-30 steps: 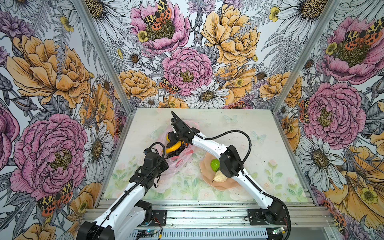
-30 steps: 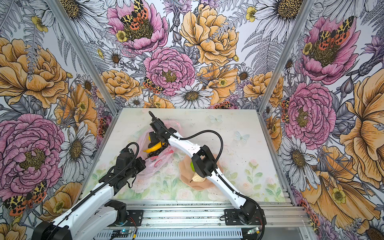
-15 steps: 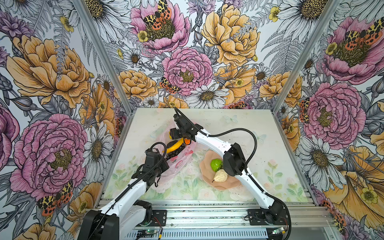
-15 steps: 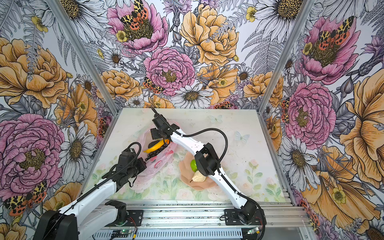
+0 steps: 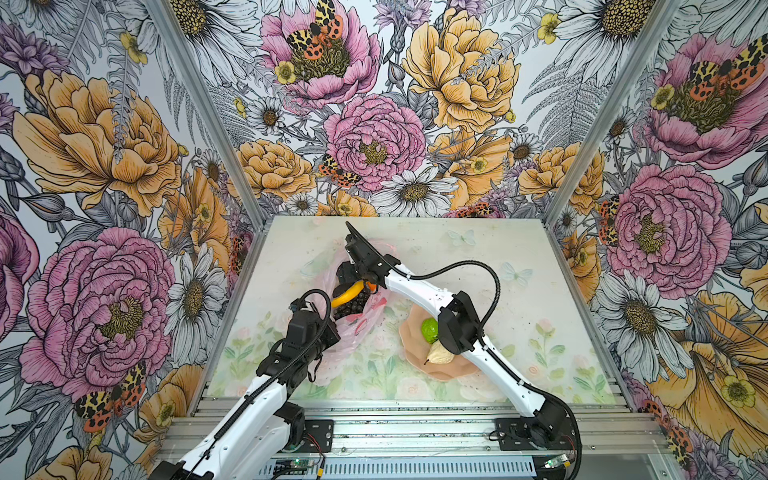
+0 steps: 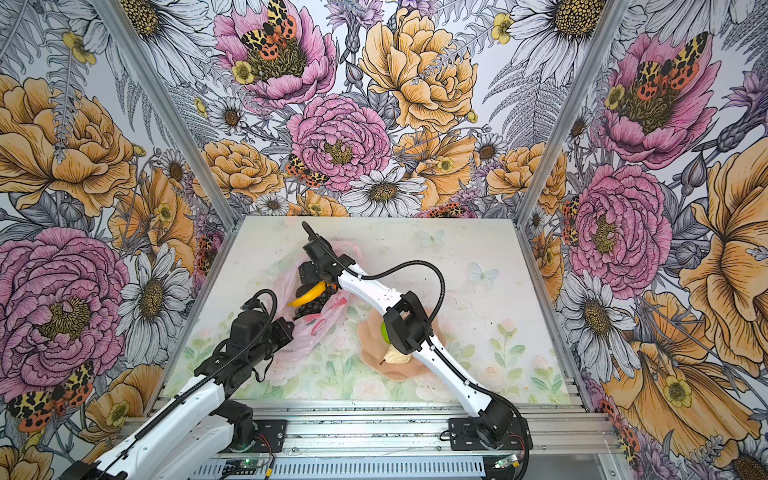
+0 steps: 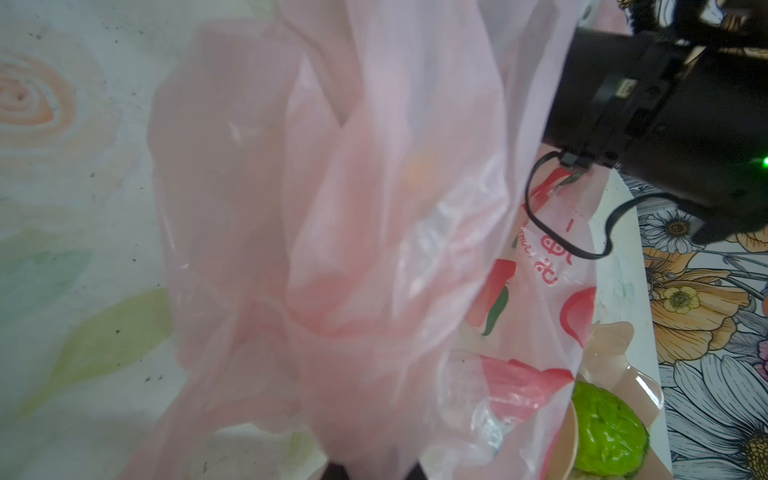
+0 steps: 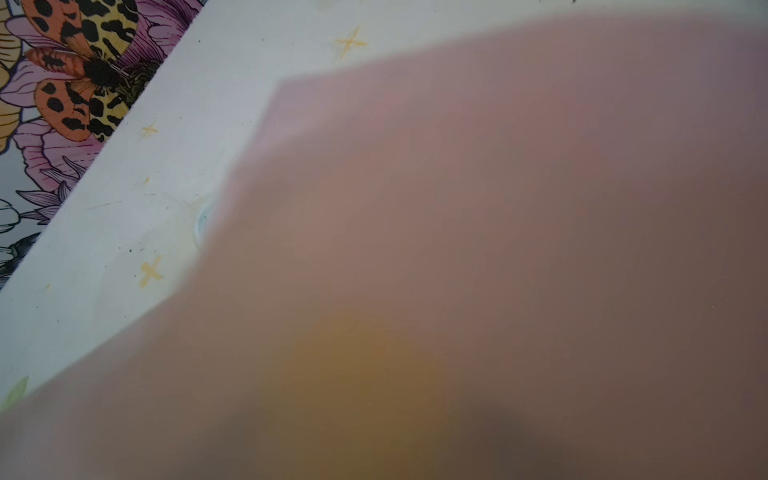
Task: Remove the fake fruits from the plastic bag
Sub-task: 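Reach deep into the bag and grasp the yellow lemon with the right gripper, then lift the yellow lemon out and carry it over the peach plate, then lower the lemon onto the plate beside the mango and open the right gripper, then raise the right gripper and move it back over the bag opening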
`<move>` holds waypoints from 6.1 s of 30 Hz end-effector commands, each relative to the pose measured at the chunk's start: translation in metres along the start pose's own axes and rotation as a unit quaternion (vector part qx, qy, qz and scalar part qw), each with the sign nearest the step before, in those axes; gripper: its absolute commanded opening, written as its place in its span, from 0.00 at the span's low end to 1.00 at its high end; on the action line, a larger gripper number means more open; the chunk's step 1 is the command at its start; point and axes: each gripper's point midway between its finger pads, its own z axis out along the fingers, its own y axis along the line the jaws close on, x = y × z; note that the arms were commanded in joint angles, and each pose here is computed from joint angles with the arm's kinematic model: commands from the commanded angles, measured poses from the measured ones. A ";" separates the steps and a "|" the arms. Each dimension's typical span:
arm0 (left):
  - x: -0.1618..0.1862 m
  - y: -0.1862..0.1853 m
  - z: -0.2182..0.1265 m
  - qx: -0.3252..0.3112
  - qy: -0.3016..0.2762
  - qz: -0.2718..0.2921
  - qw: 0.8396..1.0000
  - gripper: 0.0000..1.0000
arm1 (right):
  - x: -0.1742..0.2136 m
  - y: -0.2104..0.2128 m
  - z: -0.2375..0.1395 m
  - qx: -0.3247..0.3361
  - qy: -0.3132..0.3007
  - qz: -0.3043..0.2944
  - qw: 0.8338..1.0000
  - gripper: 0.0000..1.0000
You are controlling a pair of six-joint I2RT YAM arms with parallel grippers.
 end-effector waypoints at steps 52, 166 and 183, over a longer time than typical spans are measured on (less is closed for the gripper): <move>-0.058 -0.001 0.092 -0.028 0.006 0.018 0.999 0.00 | -0.013 -0.008 -0.205 0.013 -0.010 -0.024 1.000 0.56; -0.053 -0.015 0.079 -0.027 0.016 0.036 0.999 0.00 | 0.164 -0.173 -0.273 0.173 0.098 0.115 0.973 0.48; -0.035 -0.024 0.074 -0.052 0.036 0.094 0.994 0.00 | 0.078 -0.136 -0.294 0.165 -0.001 0.073 0.984 0.57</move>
